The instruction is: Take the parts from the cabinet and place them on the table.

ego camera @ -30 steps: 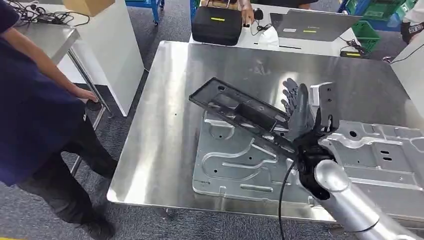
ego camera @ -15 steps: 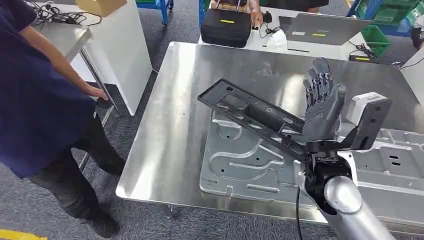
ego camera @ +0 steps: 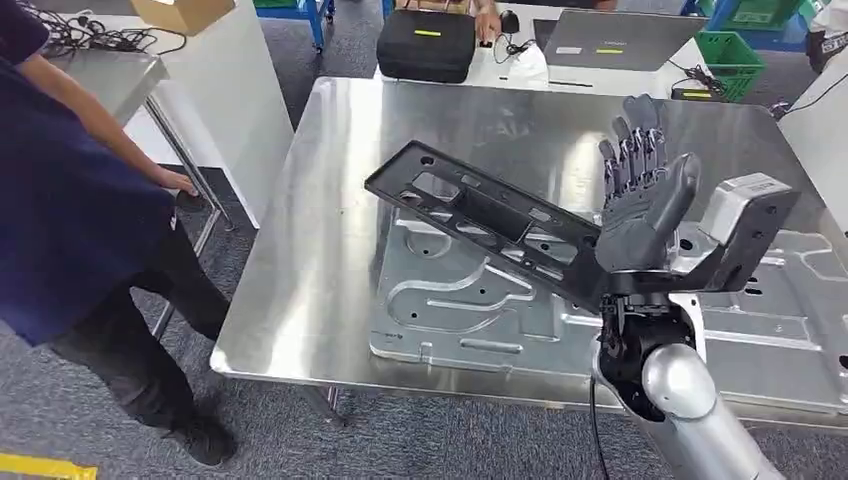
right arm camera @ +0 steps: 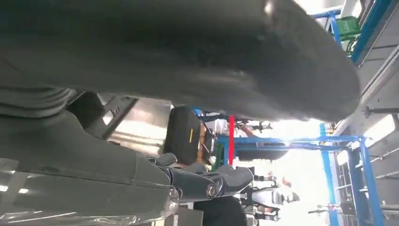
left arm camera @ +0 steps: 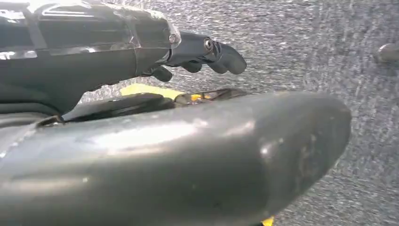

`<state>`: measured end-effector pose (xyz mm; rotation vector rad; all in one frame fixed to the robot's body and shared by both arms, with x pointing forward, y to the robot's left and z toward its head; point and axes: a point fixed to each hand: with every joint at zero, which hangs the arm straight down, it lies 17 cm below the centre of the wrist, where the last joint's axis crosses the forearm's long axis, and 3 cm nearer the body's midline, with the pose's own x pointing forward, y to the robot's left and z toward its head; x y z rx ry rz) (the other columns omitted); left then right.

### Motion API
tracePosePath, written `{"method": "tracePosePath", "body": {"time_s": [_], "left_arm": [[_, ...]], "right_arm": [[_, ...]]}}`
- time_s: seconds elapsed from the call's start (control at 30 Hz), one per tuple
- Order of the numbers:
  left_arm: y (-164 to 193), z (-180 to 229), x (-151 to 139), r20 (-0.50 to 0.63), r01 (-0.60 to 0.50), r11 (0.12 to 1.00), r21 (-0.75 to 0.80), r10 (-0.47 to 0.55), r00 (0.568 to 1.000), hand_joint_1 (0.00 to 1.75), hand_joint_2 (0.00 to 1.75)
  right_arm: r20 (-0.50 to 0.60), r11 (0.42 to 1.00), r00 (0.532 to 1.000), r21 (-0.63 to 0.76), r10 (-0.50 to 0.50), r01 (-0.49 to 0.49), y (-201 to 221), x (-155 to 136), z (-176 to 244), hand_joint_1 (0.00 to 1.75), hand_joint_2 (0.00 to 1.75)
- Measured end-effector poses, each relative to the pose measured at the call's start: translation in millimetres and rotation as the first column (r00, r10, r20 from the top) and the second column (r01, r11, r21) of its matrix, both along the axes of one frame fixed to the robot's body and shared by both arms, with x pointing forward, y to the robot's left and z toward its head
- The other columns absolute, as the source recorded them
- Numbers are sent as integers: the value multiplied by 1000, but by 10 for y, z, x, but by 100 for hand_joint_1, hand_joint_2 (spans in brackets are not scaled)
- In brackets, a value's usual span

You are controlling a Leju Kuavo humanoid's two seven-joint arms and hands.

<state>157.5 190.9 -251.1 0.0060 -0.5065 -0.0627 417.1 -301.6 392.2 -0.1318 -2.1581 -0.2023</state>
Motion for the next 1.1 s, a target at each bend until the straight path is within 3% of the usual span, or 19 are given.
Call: {"method": "tracePosePath", "body": {"time_s": [1.1], "left_arm": [[7,7,32,2,-10,1000,-5,10,1000,0,0]], "right_arm": [[36,998,998,-9,-56,56,-118,-117,29,0,0]]}}
